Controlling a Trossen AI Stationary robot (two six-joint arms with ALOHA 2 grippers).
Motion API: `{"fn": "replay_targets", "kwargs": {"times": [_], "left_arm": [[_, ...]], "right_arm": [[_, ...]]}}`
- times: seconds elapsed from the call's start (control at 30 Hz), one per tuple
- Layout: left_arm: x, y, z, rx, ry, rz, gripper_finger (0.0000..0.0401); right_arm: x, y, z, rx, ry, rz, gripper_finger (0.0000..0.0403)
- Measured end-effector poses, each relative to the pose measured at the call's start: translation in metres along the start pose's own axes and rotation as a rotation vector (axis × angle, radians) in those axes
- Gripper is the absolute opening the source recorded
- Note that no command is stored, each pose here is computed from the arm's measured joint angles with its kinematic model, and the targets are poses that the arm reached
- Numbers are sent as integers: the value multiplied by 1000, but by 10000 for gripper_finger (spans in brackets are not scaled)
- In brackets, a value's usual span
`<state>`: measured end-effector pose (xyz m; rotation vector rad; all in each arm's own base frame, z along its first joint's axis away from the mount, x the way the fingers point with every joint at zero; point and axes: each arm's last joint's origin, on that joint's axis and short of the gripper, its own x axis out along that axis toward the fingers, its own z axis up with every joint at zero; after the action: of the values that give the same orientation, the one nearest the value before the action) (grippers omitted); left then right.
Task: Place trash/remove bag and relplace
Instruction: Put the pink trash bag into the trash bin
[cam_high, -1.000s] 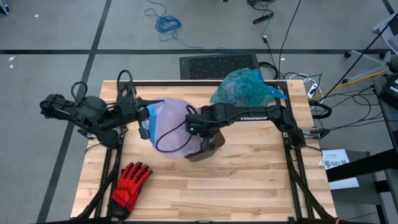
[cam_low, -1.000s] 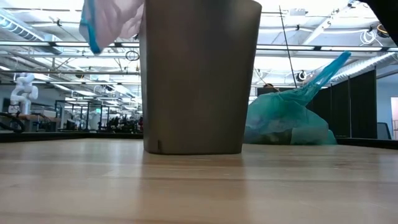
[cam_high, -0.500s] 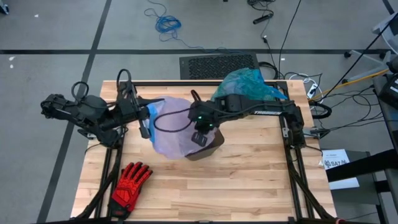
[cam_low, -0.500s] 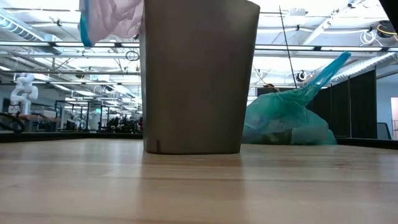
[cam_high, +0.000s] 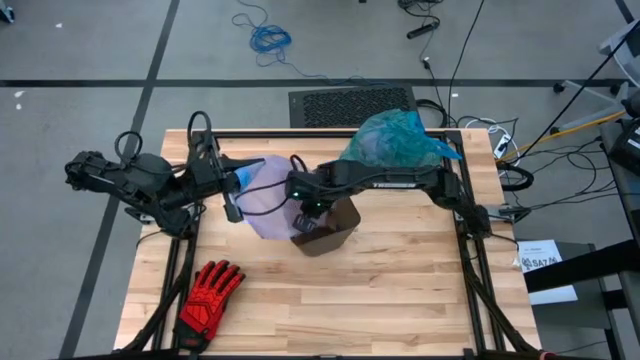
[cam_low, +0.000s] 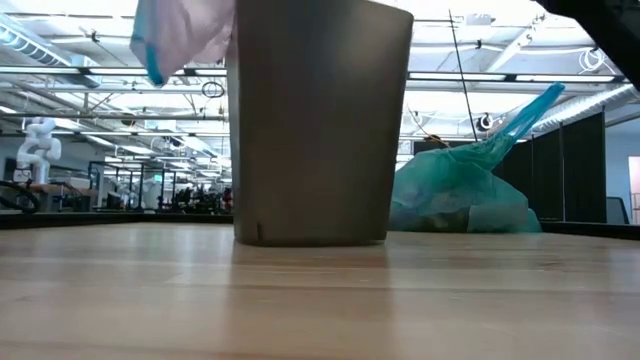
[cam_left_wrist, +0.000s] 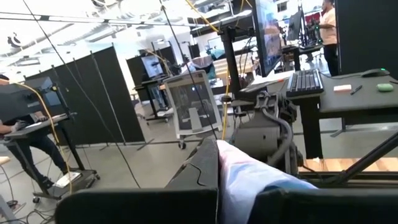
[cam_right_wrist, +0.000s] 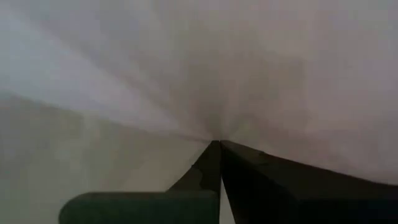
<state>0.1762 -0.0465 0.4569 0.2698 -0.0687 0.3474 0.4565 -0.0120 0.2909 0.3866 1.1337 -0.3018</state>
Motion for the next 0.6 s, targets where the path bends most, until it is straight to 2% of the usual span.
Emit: {"fn": "replay_targets", "kwargs": {"times": [0.5,0.6], "left_arm": [[2,-3,-5,-4,41,-14,0],[2,-4,-6,-9,48,-16,0]], "right_arm": [[46,-2,-6,18,122,-61,0],[47,-2,-6,3,127,-60,0]]}}
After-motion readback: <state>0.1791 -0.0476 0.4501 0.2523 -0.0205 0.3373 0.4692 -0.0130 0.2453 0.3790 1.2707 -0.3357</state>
